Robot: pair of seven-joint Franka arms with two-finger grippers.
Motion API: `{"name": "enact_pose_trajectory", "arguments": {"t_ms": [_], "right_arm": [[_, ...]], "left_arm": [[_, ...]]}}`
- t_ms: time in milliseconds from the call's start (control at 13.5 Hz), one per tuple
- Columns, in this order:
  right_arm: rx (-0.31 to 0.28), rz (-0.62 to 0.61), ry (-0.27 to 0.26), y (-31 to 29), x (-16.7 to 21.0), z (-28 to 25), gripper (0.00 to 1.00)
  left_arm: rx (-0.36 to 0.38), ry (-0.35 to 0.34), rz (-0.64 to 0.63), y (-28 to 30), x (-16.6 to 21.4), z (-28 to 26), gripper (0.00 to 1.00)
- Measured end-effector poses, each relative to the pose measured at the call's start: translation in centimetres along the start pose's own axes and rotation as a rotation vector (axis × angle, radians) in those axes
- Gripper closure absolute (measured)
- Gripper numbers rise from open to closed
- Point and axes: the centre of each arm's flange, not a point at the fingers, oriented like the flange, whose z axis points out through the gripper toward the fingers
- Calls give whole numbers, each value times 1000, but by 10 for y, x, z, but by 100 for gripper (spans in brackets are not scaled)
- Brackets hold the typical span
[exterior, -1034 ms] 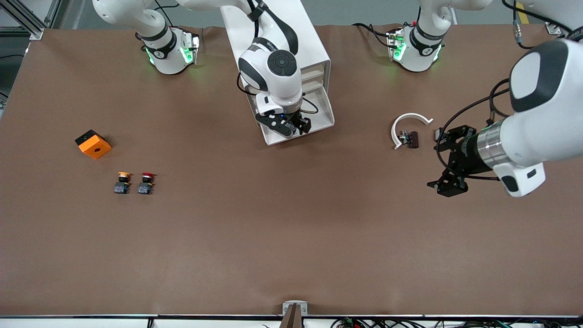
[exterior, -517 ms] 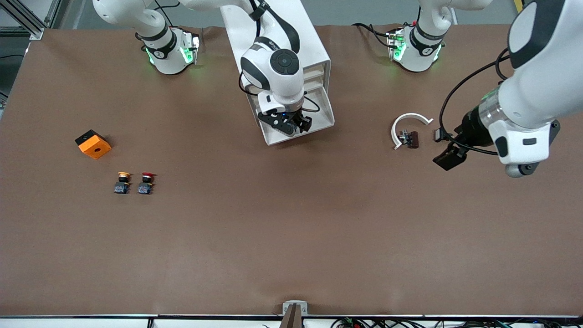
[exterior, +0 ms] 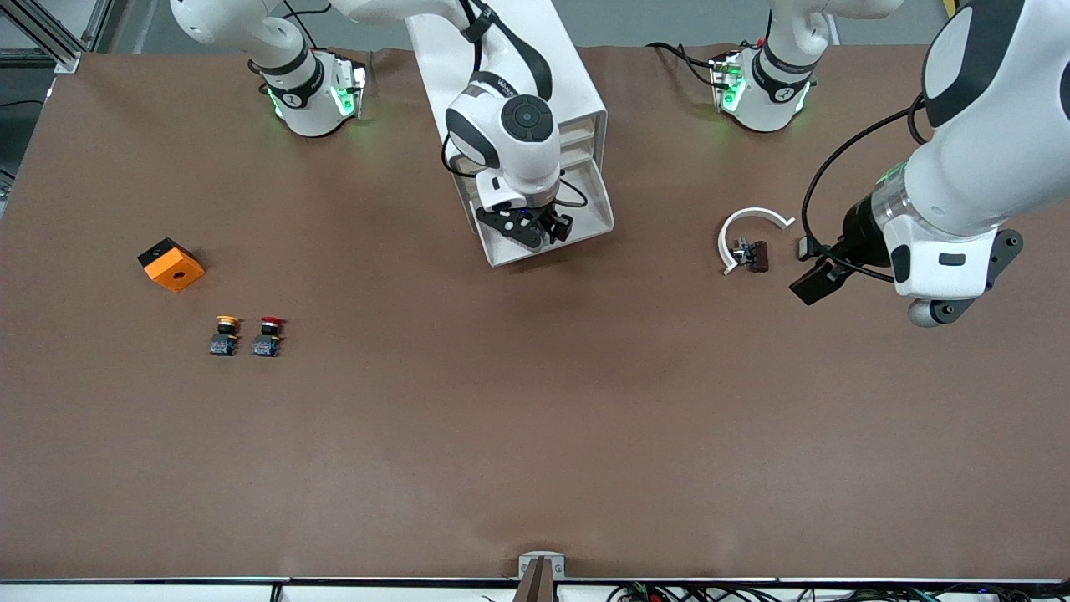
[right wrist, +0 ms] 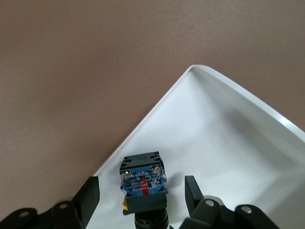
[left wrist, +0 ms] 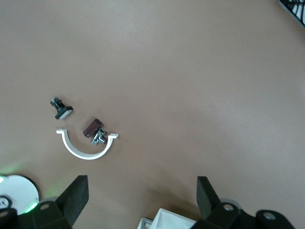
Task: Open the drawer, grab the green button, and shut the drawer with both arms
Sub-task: 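Lift the green button with the right gripper while the left gripper retracts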
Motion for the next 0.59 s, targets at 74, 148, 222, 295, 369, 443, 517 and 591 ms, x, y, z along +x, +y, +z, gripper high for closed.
{"name": "enact_pose_trajectory", "arguments": {"t_ms": [74, 148, 222, 295, 369, 443, 517, 591], "right_arm": [[0, 0, 0, 0, 0, 0, 21], [0, 0, 0, 0, 0, 0, 30], [0, 0, 0, 0, 0, 0, 37], [-1, 0, 0, 0, 0, 1, 37], [-2, 0, 0, 0, 0, 1, 42], [-3, -2, 1, 0, -1, 2, 43], [-5, -7, 4, 0, -3, 3, 43], [-7, -13, 9, 0, -3, 4, 43]], "left_arm": [[-2, 1, 38, -5, 5, -2, 0], [-5, 2, 72, -11, 13, -3, 0], [-6, 2, 101, -16, 19, -4, 0], [-7, 3, 127, -20, 24, -4, 0], [-8, 3, 150, -23, 27, -5, 0], [-9, 3, 166, -26, 31, -5, 0], [-12, 5, 180, -31, 36, -7, 0], [-14, 6, 192, -36, 40, -9, 0]]}}
